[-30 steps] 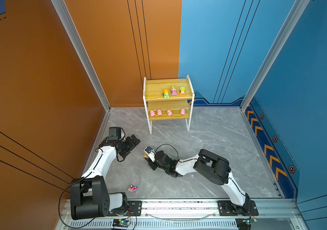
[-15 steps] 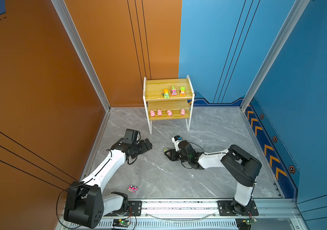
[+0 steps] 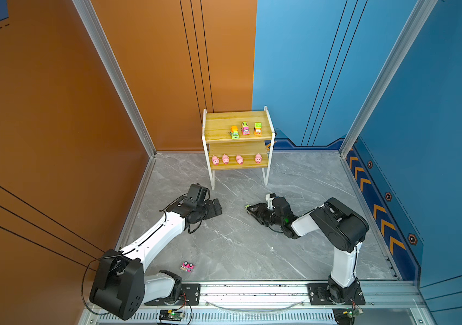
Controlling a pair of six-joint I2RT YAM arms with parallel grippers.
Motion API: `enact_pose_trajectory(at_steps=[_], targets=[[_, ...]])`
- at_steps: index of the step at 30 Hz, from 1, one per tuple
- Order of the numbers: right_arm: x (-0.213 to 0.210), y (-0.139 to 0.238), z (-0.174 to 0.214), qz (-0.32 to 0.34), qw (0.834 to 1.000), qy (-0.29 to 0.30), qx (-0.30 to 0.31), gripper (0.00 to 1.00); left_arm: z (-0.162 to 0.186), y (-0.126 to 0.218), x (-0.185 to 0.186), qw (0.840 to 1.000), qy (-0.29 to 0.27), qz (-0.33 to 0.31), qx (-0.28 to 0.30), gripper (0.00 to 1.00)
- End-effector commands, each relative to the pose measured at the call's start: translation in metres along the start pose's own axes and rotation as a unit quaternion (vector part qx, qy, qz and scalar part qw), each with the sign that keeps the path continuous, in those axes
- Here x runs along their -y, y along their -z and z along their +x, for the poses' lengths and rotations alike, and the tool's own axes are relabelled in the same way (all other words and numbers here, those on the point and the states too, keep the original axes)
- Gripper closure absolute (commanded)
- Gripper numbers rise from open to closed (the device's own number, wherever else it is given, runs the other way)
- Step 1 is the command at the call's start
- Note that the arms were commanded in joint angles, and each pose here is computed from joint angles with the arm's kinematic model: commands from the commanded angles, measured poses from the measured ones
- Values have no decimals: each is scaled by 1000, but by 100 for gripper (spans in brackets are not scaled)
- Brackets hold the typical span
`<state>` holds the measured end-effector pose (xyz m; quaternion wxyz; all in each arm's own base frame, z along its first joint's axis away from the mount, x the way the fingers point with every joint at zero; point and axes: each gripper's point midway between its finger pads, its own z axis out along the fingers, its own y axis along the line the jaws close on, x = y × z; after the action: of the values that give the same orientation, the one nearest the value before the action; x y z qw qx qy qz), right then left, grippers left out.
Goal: Place and organize the plastic toys onto the shelf
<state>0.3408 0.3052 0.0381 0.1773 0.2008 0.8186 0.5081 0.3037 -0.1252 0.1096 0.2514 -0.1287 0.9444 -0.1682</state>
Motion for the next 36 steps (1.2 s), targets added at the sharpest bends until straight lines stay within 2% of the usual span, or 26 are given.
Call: enact_pose_trajectory(at_steps=[1, 4, 10, 17, 20, 23, 28, 31, 36], targets=[[15, 6, -4, 6, 999, -52, 6, 50, -3, -4, 0, 1000, -14, -11, 8, 3], [23, 15, -12, 14, 998, -61, 21, 42, -3, -6, -1, 1000, -15, -12, 6, 3], [41, 40, -23, 48, 996, -53, 52, 39, -4, -6, 1, 1000, -17, -13, 7, 3], [63, 72, -37, 149, 985, 31, 76, 33, -7, -1, 9, 999, -33, -11, 10, 3], [67, 86, -43, 183, 976, 77, 90, 32, -6, 3, 14, 999, -50, -7, 11, 1], [62, 101, -45, 212, 959, 159, 103, 31, -6, 7, 18, 997, -74, -7, 20, 0], [41, 105, -32, 191, 931, 295, 103, 30, -9, 10, 33, 994, -109, 8, 22, 2], [36, 101, -22, 166, 922, 334, 103, 30, -15, 18, 49, 990, -137, 27, 17, 2], [39, 89, 0, 167, 900, 391, 96, 30, -31, 27, 77, 983, -174, 54, 1, 2]])
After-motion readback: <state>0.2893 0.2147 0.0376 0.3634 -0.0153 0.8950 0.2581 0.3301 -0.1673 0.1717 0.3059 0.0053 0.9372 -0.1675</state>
